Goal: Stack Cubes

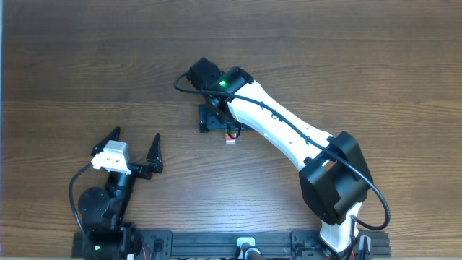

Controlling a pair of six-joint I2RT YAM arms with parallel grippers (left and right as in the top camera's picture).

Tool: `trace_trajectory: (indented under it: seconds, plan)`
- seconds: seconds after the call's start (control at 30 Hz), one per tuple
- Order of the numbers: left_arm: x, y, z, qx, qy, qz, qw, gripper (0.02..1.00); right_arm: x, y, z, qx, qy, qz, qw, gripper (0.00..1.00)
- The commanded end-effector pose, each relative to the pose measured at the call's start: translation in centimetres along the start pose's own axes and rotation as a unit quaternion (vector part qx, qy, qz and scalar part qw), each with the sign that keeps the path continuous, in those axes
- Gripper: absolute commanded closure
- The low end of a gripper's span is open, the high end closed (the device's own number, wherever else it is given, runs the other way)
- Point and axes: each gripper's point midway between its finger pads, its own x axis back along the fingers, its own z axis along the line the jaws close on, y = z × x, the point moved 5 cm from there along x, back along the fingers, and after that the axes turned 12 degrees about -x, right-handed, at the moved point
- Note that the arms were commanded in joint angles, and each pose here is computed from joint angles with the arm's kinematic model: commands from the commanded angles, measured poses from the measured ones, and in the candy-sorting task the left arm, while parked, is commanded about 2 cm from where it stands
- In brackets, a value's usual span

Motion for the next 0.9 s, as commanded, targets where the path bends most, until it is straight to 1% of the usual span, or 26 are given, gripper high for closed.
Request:
trace_trajectory:
  seconds: [0.03, 0.13, 0.27, 0.33, 0.53, 0.7, 0.9]
  plan:
    - [0.0, -0.1, -0.2, -0.006, -0.005, -0.001, 1.000, 0.023, 1.6, 0.7, 0.2, 0.011, 0.021, -0.018, 1.000, 0.007]
    - [0.0, -0.1, -0.2, -0.006, -0.005, -0.001, 1.000, 0.020, 3.3, 2.1, 0.5, 0.026, 0.045, -0.027, 0.998, 0.009]
    - [0.0, -0.1, -0.2, -0.006, -0.005, -0.001, 1.000, 0.020, 4.6, 4.2, -0.1, 0.026, 0.052, -0.037, 0.998, 0.009]
    - [0.0, -0.1, -0.2, -0.006, -0.005, -0.001, 1.000, 0.020, 4.4, 5.0, -0.4, 0.026, 0.053, -0.029, 0.998, 0.007]
    - [0.0, -0.1, -0.2, -0.006, -0.005, -0.001, 1.000, 0.020, 1.2, 7.5, -0.3, 0.036, 0.036, -0.007, 0.999, 0.009]
    - [0.0, -0.1, -0.2, -0.006, -0.005, -0.001, 1.000, 0.023, -2.1, 9.1, 1.1, 0.046, 0.025, 0.005, 0.999, 0.007]
    - [0.0, -0.1, -0.2, -0.006, -0.005, -0.001, 1.000, 0.020, -5.2, 9.4, 1.1, 0.045, -0.001, 0.024, 0.999, 0.007]
